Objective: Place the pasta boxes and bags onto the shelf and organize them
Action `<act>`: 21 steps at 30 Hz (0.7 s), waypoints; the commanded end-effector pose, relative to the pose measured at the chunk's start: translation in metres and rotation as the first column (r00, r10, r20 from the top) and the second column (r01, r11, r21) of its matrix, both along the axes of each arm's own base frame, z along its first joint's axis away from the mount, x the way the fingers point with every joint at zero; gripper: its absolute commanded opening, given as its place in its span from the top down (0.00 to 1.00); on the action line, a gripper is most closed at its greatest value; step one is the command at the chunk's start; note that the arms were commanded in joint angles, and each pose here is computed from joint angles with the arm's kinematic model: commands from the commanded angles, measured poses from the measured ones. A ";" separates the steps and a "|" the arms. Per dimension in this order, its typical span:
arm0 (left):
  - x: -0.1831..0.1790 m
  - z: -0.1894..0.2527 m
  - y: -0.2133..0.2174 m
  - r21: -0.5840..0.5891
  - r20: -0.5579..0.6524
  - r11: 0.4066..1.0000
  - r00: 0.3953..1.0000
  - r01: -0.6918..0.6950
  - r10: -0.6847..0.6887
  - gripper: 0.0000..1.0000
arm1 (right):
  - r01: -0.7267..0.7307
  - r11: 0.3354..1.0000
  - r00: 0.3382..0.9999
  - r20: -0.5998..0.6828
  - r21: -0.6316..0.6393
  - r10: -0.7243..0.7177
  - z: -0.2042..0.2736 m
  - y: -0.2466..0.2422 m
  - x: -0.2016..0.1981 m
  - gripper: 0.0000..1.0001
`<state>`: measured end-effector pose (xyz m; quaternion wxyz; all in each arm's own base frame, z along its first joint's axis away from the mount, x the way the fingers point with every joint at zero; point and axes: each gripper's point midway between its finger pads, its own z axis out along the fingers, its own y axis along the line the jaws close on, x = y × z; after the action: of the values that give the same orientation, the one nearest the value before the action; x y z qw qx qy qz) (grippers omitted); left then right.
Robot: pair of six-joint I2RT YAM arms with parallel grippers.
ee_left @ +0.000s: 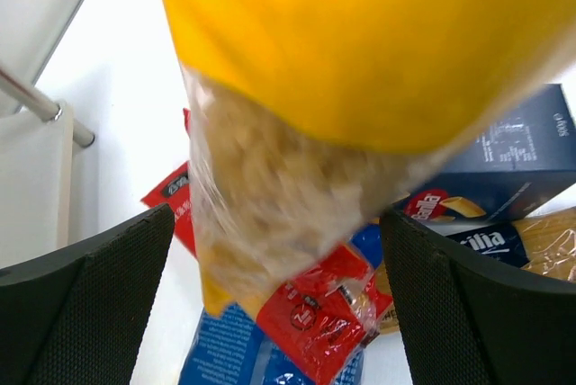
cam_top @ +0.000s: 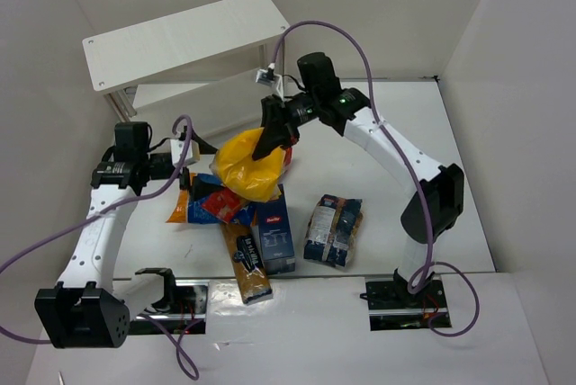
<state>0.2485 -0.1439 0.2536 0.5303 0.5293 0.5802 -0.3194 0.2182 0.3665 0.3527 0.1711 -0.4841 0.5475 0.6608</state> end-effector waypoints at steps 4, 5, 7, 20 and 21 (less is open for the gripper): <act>-0.017 0.035 -0.018 -0.105 0.089 0.981 0.984 0.163 -0.154 0.00 | -0.228 0.967 0.974 0.035 0.112 0.226 0.024 -0.008 -0.036 1.00; -0.020 0.042 -0.019 -0.121 0.103 0.976 0.980 0.183 -0.171 0.00 | -0.227 0.968 0.974 0.027 0.109 0.226 0.021 -0.006 -0.034 1.00; -0.026 0.042 -0.023 -0.140 0.083 0.969 0.978 0.203 -0.193 0.00 | -0.227 0.968 0.974 0.027 0.109 0.226 0.021 -0.006 -0.034 1.00; -0.048 0.005 -0.046 -0.117 -0.047 0.953 0.957 0.279 -0.286 0.00 | -0.235 0.966 0.972 0.018 0.109 0.234 0.023 -0.005 -0.032 1.00; -0.050 0.003 -0.050 -0.119 -0.056 0.947 0.951 0.297 -0.305 0.03 | -0.236 0.965 0.972 0.027 0.112 0.234 0.025 -0.005 -0.032 1.00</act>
<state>0.2136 -0.1807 0.2563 0.4891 0.5575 0.5299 -0.4113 0.2118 0.3775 0.3379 0.1311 -0.4792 0.5500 0.6713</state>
